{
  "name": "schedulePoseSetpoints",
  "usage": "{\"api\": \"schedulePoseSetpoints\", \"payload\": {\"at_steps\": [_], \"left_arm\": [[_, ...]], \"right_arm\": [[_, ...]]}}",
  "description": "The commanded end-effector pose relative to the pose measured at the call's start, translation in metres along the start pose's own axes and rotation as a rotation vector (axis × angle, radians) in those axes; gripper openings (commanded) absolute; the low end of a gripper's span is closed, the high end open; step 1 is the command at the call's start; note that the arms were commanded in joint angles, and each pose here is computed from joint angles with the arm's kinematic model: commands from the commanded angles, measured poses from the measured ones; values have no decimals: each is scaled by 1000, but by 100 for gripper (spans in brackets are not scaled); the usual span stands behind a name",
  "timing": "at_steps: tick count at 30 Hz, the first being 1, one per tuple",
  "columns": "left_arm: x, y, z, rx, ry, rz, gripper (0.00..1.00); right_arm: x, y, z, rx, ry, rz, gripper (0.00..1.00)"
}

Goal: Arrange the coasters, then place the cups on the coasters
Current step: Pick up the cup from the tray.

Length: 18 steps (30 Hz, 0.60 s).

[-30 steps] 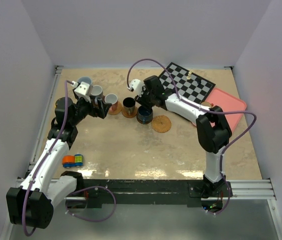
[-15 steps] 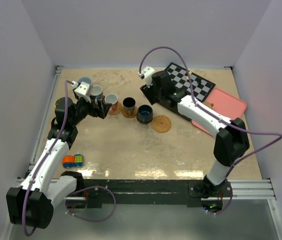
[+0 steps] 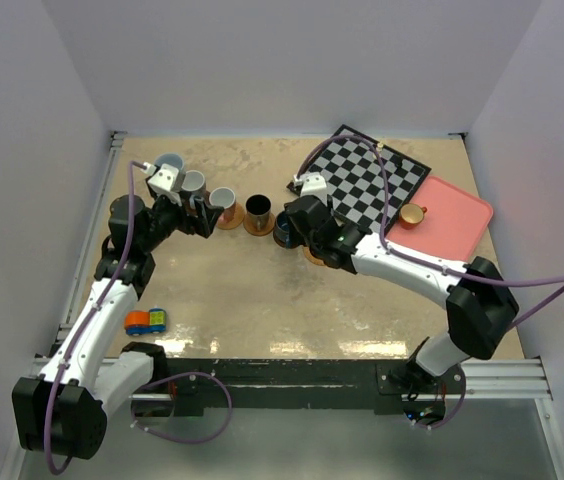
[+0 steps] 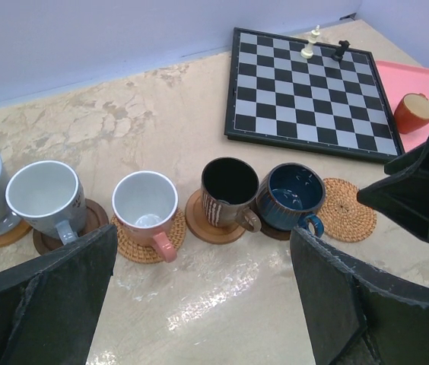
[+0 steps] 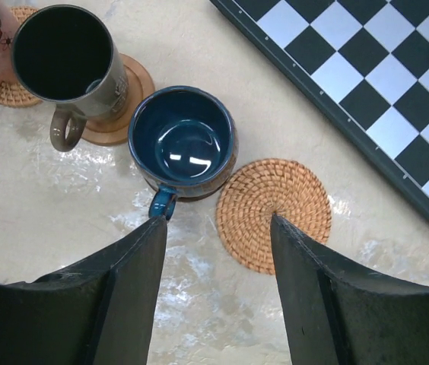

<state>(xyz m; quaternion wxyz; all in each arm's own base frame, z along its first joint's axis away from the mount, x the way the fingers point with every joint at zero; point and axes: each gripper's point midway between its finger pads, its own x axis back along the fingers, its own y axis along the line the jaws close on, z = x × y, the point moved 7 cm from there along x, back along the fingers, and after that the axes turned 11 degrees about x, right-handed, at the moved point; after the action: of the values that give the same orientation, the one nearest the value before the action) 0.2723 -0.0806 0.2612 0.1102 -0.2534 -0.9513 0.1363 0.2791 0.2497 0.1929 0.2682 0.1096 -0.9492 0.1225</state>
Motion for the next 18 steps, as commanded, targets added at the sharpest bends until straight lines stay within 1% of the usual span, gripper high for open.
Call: {"api": "schedulePoseSetpoints", "payload": {"at_steps": [1, 2, 4, 8, 11, 14, 16, 17, 18], "left_arm": [[4, -8, -24, -19, -77, 28, 100], [4, -8, -24, -20, -78, 27, 100], [5, -7, -24, -22, -79, 18, 100], [7, -6, -25, -25, -84, 0, 100], [8, -6, -26, -26, -90, -5, 100], [8, -6, -27, -30, -92, -6, 100], [9, -6, -27, -31, -93, -9, 100], [9, -7, -27, -33, -95, -7, 100], [9, -7, -27, -33, -95, -7, 100]], "right_arm": [[-1, 10, -10, -159, -84, 66, 60], [-3, 13, -7, -169, -80, 62, 60], [-8, 16, 0, -186, -68, 46, 65], [-11, -6, -11, -204, -98, 80, 65], [-14, -46, -19, -250, -119, 121, 64], [-8, -97, -28, -317, -179, 185, 63], [-10, -130, -26, -352, -188, 224, 62], [-14, -155, -20, -378, -180, 264, 61], [-17, -174, -19, -406, -194, 287, 59]]}}
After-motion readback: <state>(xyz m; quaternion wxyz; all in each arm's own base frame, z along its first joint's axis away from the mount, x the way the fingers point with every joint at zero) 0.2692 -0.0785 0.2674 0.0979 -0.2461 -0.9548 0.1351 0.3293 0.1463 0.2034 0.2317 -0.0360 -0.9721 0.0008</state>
